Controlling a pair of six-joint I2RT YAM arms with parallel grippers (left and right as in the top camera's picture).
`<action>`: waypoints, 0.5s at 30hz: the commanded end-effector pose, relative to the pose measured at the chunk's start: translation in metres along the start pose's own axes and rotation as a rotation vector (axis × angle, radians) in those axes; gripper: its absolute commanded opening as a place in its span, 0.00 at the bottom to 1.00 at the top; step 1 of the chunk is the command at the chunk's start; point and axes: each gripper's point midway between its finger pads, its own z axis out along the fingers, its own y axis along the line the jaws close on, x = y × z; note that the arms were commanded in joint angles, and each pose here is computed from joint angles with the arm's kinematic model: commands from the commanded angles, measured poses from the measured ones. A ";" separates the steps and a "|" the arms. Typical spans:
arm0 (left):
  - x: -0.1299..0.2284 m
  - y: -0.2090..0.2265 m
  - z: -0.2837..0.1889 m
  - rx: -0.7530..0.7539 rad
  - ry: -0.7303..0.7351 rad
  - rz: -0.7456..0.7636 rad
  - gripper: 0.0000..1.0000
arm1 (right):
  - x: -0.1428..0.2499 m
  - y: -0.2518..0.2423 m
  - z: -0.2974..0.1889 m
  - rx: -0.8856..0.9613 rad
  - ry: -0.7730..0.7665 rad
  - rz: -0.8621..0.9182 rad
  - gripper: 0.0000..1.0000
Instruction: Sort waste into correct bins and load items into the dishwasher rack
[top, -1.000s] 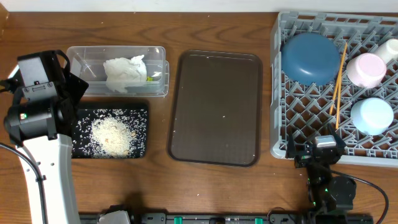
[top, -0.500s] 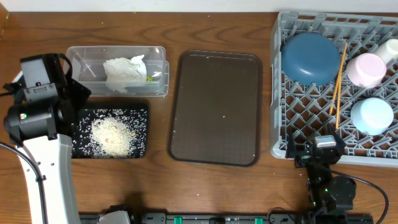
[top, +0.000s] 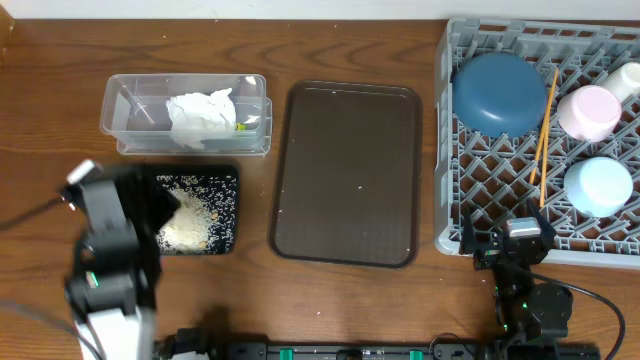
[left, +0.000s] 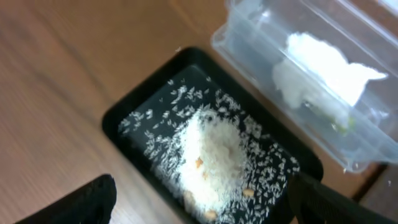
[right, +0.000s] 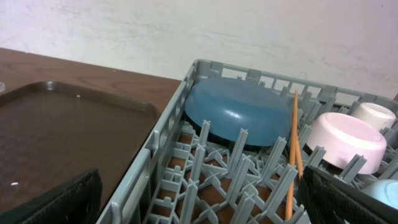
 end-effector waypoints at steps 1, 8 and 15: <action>0.026 0.006 0.003 0.085 -0.072 0.029 0.90 | 0.001 -0.003 0.000 0.014 0.001 -0.010 0.99; 0.050 0.017 0.004 0.165 -0.189 -0.013 0.91 | 0.001 -0.003 0.000 0.014 0.001 -0.010 0.99; 0.052 0.017 0.004 0.206 -0.258 -0.036 0.91 | 0.001 -0.003 0.000 0.014 0.001 -0.010 0.99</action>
